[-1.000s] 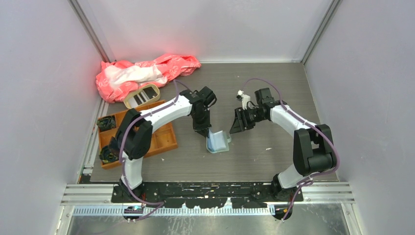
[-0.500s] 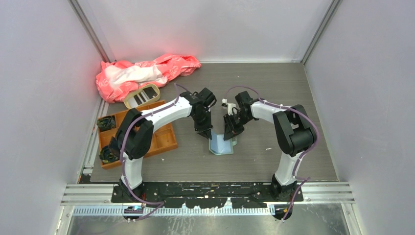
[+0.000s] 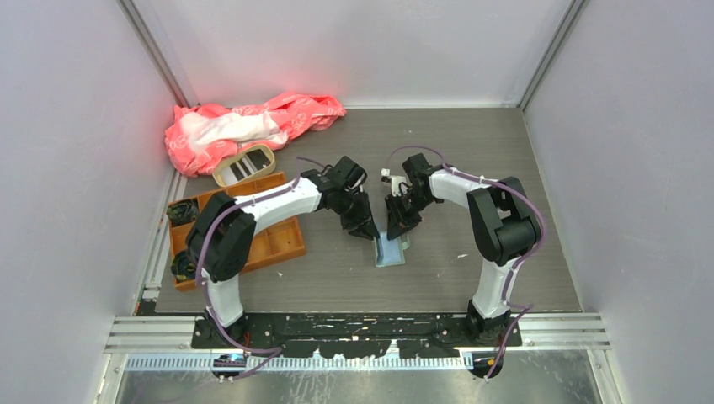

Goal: Put the credit cards into the card holder
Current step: Open the card holder at the center of the board.

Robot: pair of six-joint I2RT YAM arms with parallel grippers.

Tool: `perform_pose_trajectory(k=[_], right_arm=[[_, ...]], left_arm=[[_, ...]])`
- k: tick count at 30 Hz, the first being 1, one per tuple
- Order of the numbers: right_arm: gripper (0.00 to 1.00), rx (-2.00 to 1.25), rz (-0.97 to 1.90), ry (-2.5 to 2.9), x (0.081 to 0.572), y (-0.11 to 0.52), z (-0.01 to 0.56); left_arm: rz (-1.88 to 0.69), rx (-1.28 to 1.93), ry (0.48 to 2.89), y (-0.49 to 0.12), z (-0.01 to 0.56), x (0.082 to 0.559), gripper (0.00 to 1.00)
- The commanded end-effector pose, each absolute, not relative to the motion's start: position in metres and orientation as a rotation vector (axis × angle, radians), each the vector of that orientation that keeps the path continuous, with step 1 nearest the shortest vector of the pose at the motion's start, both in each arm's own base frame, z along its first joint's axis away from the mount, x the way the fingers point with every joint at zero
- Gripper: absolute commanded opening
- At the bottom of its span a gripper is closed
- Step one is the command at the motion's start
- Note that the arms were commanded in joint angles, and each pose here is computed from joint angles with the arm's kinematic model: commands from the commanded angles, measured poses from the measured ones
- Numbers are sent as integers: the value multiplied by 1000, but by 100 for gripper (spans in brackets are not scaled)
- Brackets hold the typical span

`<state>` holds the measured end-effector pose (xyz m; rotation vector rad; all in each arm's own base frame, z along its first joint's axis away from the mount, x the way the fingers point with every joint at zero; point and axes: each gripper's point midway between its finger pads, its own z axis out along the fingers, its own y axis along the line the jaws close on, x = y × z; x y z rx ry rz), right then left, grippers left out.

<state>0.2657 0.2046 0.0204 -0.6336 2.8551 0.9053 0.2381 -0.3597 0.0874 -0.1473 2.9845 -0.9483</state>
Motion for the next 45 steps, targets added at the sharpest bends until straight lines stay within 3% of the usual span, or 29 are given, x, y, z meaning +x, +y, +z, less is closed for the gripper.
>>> perform_pose_trajectory(k=[1,9,15,23,27,31,35,45], right_arm=[[20,-668,849,2859,270,200,18],[20,-679,863,2851,269,201,20],[21,-689,871,2833,268,201,24],[37,-675,794,2728,290,173,53],[39,-669,857,2609,291,160,84],[39,-749,1077,2471,262,183,107],[35,-868,1113,2473,242,205,100],[23,-971,903,2729,237,218,39]], left_arm=[[-1149,-141,2855,-373,130,243,23],[-1074,-166,2895,-364,118,240,21],[-969,-155,2935,-352,106,237,4],[-910,-162,2932,-340,100,233,0],[-956,-174,2896,-340,98,231,0],[-1008,-185,2858,-342,97,230,0],[-1036,-190,2832,-342,98,229,0],[-1056,-214,2757,-332,95,226,0]])
